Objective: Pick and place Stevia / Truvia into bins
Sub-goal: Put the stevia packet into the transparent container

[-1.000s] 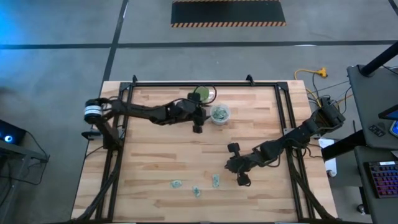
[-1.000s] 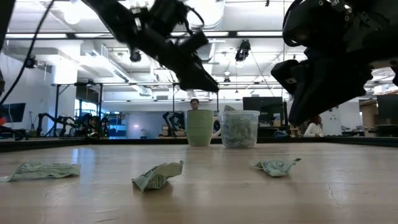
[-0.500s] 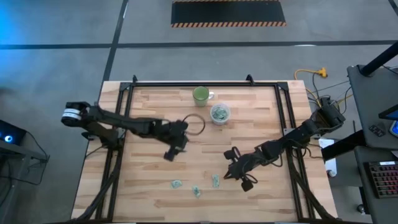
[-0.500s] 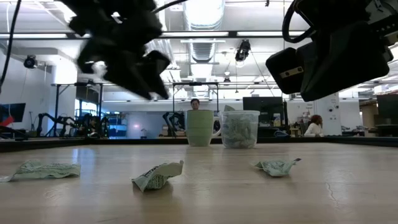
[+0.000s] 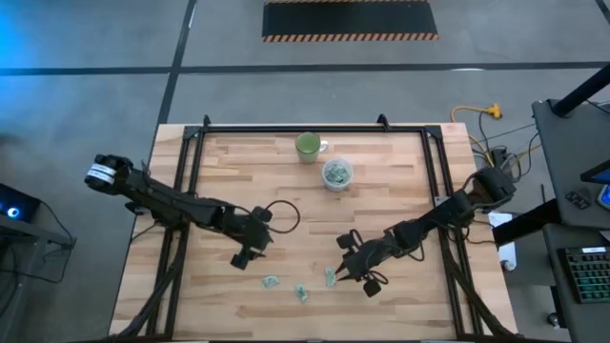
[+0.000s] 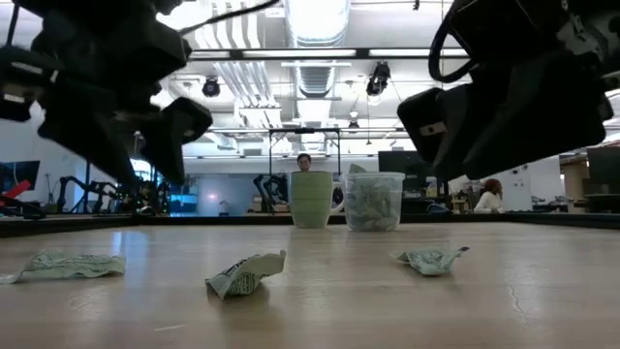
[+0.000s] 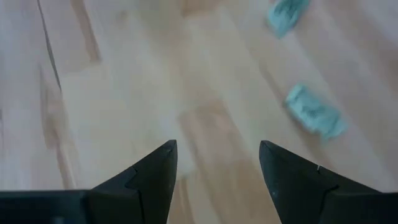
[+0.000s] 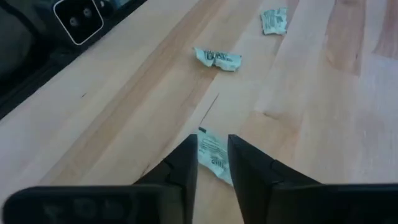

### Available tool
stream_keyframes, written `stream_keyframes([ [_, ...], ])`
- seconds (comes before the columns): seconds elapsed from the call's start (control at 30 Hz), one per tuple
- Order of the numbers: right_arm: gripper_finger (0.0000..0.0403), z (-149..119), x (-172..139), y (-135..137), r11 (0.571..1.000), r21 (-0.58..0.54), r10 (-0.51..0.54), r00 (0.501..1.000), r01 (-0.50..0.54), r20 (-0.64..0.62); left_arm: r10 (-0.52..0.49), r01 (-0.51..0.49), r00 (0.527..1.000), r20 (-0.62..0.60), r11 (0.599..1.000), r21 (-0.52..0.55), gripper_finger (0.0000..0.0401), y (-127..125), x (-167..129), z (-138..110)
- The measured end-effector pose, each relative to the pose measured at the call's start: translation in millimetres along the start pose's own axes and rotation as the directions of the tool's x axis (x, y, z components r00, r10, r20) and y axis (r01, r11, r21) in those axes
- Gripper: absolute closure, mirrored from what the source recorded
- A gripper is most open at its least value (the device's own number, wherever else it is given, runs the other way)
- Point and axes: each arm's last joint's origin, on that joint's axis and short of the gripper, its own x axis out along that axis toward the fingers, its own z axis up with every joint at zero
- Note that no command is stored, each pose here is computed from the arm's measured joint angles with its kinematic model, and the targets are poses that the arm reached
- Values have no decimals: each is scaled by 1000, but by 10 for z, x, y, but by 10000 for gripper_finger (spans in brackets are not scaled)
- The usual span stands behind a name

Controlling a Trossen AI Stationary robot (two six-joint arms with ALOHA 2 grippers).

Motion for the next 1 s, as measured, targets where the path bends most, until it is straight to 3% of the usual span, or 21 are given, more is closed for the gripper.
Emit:
stream_keyframes([
  [0.5, 226, 46, 58, 2, 998, 68, 15, 1000, -15, 5, -9, 9, 999, 44, 1000, 5, 190, -48, -22, 62],
  [1.0, 216, -16, 217, -88, 994, 106, -3, 999, 9, -52, -12, 13, 999, 41, 1000, -17, 190, -59, -13, 45],
])
